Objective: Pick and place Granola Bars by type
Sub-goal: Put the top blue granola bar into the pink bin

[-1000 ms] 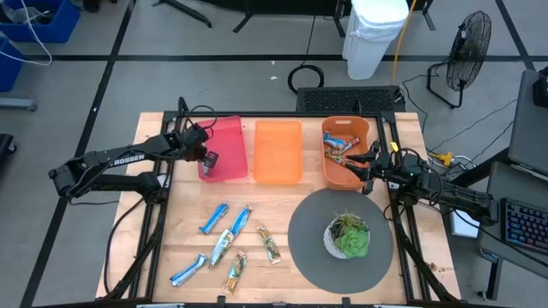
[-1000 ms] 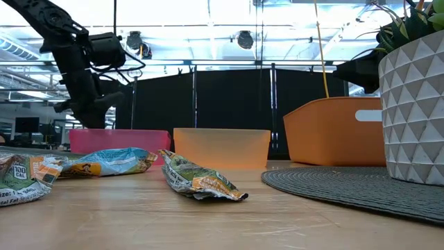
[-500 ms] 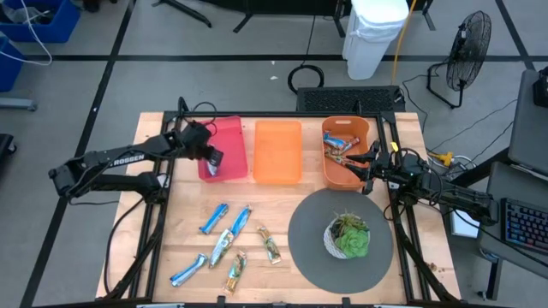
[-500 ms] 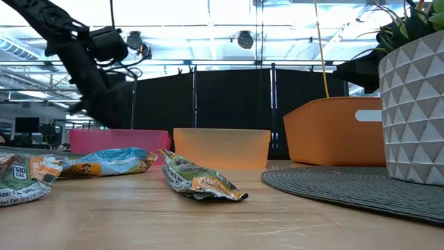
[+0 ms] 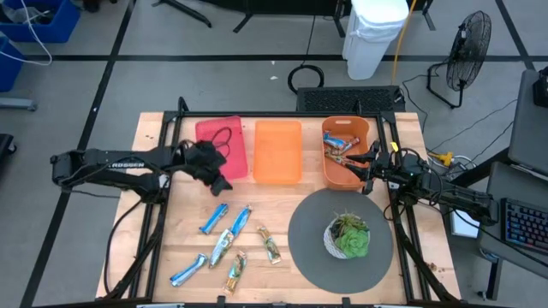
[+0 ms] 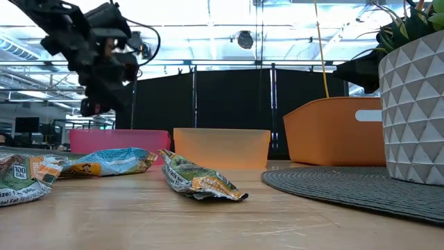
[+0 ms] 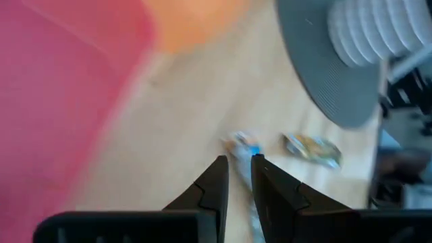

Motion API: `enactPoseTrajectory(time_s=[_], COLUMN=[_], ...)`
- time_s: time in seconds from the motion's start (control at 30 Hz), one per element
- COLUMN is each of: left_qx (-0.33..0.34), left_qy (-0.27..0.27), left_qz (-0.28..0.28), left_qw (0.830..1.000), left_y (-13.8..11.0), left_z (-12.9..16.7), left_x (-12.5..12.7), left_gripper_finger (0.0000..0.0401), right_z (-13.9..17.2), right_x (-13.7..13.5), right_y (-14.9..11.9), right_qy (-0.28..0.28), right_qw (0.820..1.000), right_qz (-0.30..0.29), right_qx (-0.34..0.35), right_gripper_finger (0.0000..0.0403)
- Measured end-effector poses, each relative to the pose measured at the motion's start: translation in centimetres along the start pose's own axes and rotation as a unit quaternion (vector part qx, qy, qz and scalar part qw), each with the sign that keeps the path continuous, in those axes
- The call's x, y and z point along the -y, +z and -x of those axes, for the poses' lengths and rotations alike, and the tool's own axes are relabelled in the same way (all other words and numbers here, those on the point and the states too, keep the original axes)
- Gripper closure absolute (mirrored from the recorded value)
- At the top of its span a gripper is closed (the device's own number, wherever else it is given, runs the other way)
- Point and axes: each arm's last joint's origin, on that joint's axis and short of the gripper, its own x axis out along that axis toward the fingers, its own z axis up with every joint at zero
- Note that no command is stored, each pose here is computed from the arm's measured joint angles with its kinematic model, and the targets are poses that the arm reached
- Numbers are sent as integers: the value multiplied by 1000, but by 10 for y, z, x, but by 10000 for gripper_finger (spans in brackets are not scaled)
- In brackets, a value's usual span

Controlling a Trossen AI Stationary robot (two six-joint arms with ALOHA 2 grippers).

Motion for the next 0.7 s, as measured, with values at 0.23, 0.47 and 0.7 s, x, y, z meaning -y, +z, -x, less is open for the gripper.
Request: enactPoseTrajectory(time_s=[0.23, 0.47, 0.7], left_qx=[-37, -51, -51], left_qy=[-4, 87, 114], left_qz=[0, -35, -7], left_qw=[999, 994, 992], left_y=[-29, -56, -67], left_z=[-14, -17, -19], left_x=[34, 40, 43], left_gripper_finger=[332, 351, 392], right_z=[0, 0, 0], right_x=[0, 0, 0], right_y=[0, 0, 0], right_qy=[0, 0, 0], right_qw=[1000, 1000, 1000], right_qz=[0, 0, 0], right_qx=[0, 0, 0], right_gripper_finger=[275, 275, 275])
